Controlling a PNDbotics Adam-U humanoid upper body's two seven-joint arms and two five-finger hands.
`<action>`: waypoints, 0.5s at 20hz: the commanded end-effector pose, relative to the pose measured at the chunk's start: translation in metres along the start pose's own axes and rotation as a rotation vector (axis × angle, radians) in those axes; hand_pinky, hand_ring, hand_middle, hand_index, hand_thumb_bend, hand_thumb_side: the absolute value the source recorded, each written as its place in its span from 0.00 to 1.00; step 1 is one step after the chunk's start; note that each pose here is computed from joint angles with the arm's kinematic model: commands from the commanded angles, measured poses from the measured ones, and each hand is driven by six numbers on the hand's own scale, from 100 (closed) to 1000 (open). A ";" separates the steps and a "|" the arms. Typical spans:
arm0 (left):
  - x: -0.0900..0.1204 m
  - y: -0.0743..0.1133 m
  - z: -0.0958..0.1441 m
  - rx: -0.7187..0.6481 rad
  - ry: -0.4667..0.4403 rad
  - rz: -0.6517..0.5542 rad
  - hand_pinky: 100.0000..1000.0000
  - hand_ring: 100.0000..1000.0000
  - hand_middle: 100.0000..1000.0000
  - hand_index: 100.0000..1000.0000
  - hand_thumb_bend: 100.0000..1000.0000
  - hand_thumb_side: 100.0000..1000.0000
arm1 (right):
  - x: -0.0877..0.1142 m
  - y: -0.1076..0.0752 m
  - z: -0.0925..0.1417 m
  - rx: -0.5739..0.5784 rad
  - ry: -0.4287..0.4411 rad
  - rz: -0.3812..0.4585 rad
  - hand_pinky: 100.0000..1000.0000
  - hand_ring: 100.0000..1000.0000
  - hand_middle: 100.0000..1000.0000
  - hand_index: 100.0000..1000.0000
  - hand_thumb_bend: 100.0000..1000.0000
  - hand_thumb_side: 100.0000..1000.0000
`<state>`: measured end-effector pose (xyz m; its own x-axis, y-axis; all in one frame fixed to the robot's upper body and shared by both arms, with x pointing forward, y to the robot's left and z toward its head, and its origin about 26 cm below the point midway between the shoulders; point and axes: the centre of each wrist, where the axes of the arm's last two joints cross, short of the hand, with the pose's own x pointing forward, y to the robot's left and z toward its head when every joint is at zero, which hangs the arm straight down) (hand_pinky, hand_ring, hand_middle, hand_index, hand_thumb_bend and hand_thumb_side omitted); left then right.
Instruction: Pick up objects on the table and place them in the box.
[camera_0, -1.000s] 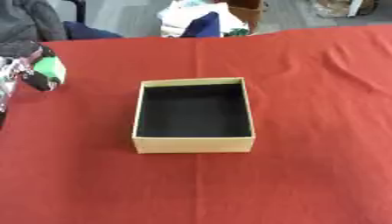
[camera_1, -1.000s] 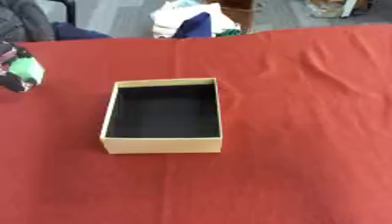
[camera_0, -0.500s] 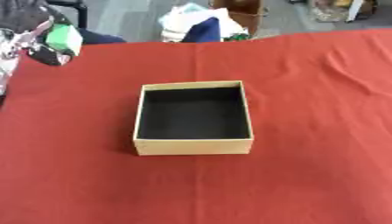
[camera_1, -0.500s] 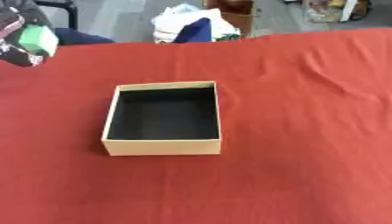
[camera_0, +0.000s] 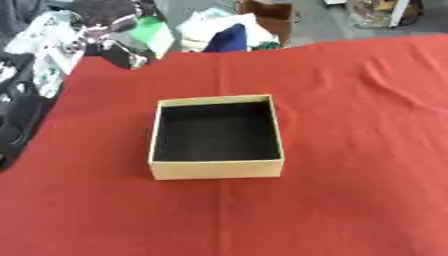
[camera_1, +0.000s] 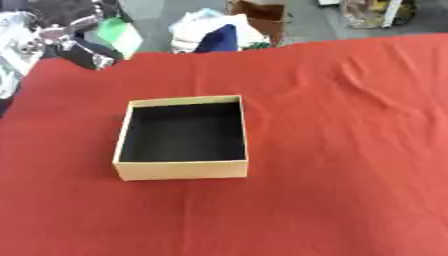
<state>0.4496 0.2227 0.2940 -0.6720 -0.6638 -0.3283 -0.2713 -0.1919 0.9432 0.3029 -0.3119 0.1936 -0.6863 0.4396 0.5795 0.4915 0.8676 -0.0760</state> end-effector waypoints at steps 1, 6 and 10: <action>0.025 0.016 -0.007 0.001 -0.156 -0.043 0.79 0.64 0.42 0.68 0.06 0.00 | 0.005 -0.002 -0.007 0.006 -0.033 0.007 0.61 0.73 0.81 0.92 0.00 0.48; 0.046 0.018 0.003 -0.022 -0.308 -0.045 0.77 0.64 0.42 0.67 0.05 0.00 | 0.005 -0.002 -0.007 0.003 -0.035 0.008 0.61 0.73 0.81 0.92 0.00 0.48; 0.064 0.016 0.010 -0.061 -0.340 -0.011 0.76 0.64 0.44 0.69 0.05 0.00 | 0.006 -0.002 -0.008 0.004 -0.039 0.006 0.61 0.73 0.81 0.92 0.00 0.48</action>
<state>0.4026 0.1821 0.2736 -0.8696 -0.3919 -0.3003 -0.2203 -0.2365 0.9463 0.3030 -0.3118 0.1939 -0.6867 0.4408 0.5781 0.4923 0.8671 -0.0765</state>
